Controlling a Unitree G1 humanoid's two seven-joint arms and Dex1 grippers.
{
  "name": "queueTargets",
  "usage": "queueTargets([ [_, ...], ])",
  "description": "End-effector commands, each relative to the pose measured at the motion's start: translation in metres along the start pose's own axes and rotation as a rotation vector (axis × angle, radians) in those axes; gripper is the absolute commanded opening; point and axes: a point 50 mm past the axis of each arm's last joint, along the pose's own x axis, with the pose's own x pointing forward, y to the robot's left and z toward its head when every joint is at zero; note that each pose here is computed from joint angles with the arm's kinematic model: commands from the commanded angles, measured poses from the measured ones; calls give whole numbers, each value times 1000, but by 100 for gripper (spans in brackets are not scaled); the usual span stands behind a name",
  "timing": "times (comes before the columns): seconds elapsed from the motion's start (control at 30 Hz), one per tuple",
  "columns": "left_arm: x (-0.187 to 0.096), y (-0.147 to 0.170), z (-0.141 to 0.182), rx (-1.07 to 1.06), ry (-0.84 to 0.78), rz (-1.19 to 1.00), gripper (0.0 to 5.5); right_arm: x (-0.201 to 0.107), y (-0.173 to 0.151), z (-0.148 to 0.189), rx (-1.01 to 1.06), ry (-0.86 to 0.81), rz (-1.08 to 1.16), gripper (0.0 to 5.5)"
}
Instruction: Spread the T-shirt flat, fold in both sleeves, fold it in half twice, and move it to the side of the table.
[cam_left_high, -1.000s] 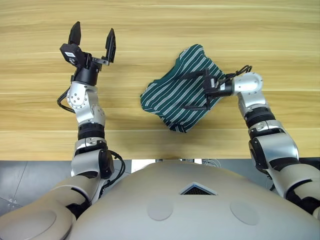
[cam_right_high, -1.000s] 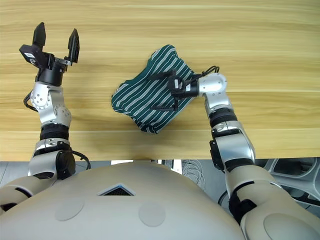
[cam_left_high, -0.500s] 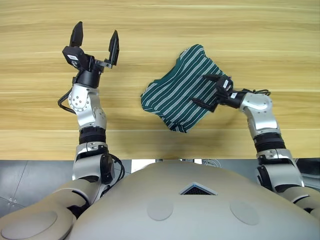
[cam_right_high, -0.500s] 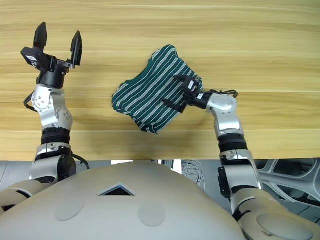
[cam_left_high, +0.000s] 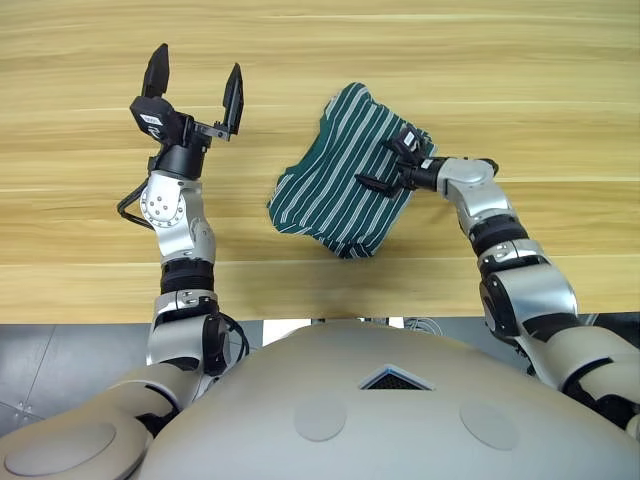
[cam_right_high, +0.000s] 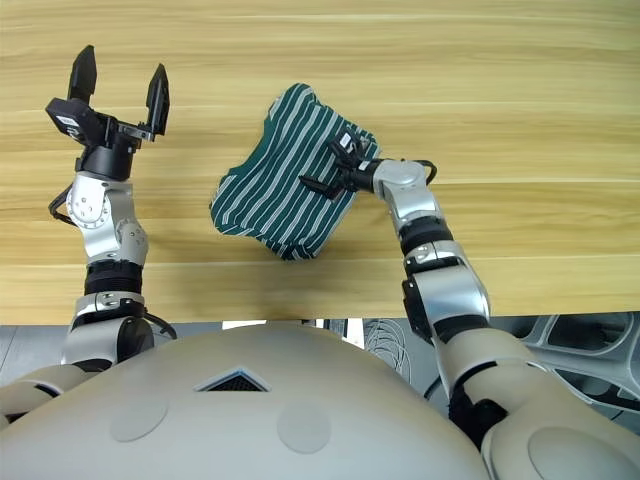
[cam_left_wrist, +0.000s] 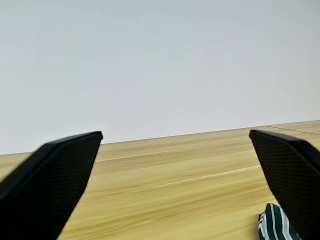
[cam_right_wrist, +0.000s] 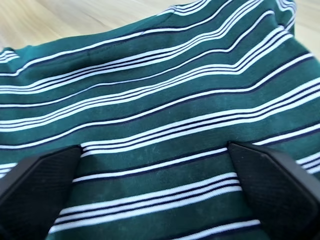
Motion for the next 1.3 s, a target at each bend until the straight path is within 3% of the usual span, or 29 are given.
queueTargets([
  [0.03,1,-3,-3,2,8,-6,538,25,19,6,-28,52,115,540],
  [0.17,3,-5,-3,5,8,-26,538,50,36,38,-167,6,169,540],
  [0.43,4,-9,-4,4,3,-36,538,58,51,40,-284,-21,212,540],
  [0.7,-6,9,6,107,10,-124,538,32,20,82,-325,-316,100,540],
  [0.83,-39,48,22,233,142,-261,538,-11,8,54,-413,-369,133,540],
  [1.0,-63,81,46,303,177,-210,538,-48,34,5,-470,-264,260,540],
  [1.1,-60,78,47,257,108,-114,538,-44,54,-2,-460,-223,288,540],
  [1.2,-71,55,28,253,203,-240,538,-31,67,-4,-432,-161,311,540],
  [1.3,-80,57,20,269,275,-277,538,-18,79,-6,-410,-117,320,540],
])
